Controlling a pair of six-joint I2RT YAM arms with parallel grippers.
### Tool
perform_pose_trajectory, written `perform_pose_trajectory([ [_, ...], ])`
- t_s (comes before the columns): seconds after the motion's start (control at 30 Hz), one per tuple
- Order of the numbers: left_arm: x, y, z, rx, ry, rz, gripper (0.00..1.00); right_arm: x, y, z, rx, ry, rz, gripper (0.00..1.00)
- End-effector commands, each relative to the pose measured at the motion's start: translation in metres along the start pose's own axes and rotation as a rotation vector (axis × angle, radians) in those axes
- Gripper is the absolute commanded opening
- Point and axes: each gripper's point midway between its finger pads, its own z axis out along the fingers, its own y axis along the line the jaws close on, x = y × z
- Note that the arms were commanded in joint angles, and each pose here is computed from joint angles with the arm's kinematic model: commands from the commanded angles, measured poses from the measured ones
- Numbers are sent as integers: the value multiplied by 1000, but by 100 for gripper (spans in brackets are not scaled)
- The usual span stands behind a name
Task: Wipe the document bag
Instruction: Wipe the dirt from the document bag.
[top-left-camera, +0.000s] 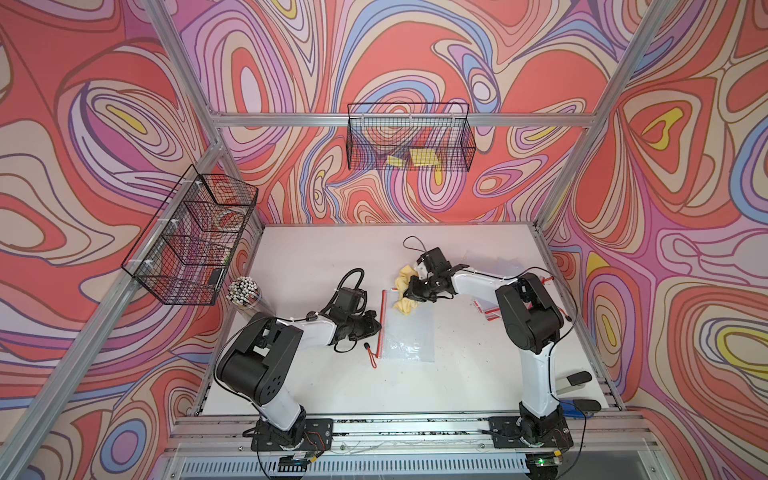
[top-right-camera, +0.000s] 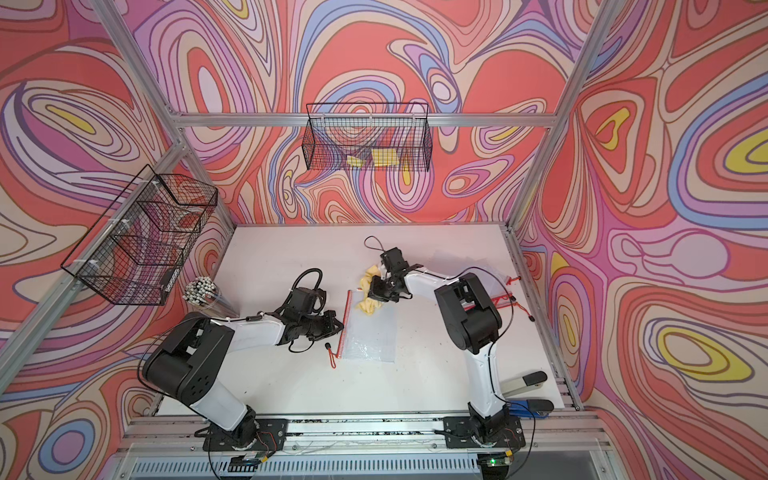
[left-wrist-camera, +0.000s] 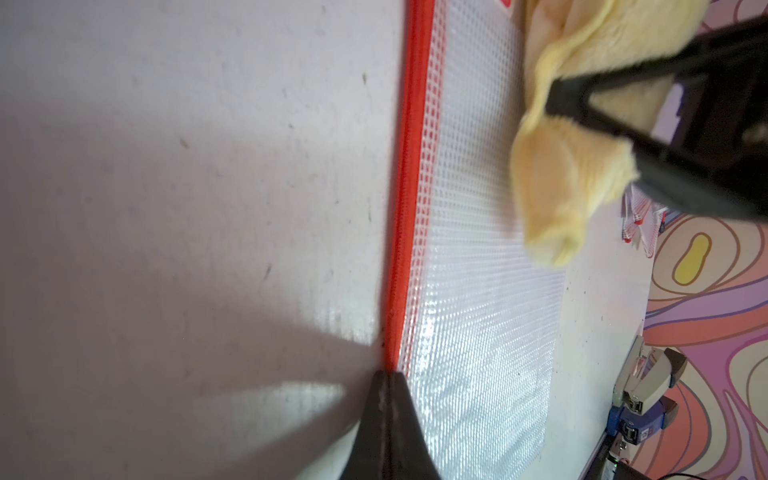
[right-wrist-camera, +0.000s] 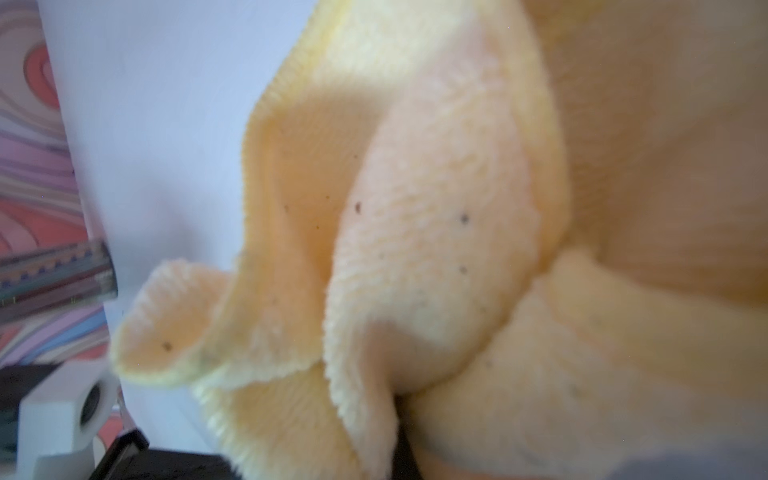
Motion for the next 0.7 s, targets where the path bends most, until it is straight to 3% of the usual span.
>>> perform_pose_trajectory([
  [0.0, 26, 38, 4, -155, 88, -46, 0, 53, 38, 15, -17, 123, -78, 0],
  [0.17, 25, 38, 3, -160, 90, -42, 0, 77, 5, 25, 63, 149, -23, 0],
  [0.47, 25, 39, 1, -171, 89, -37, 0, 36, -105, -43, 211, 37, 134, 0],
  [0.57, 26, 40, 2, -171, 89, -41, 0, 31, -105, -50, 230, 30, 120, 0],
  [0.67, 26, 41, 3, -169, 91, -43, 0, 39, -63, -37, 156, 53, 79, 0],
])
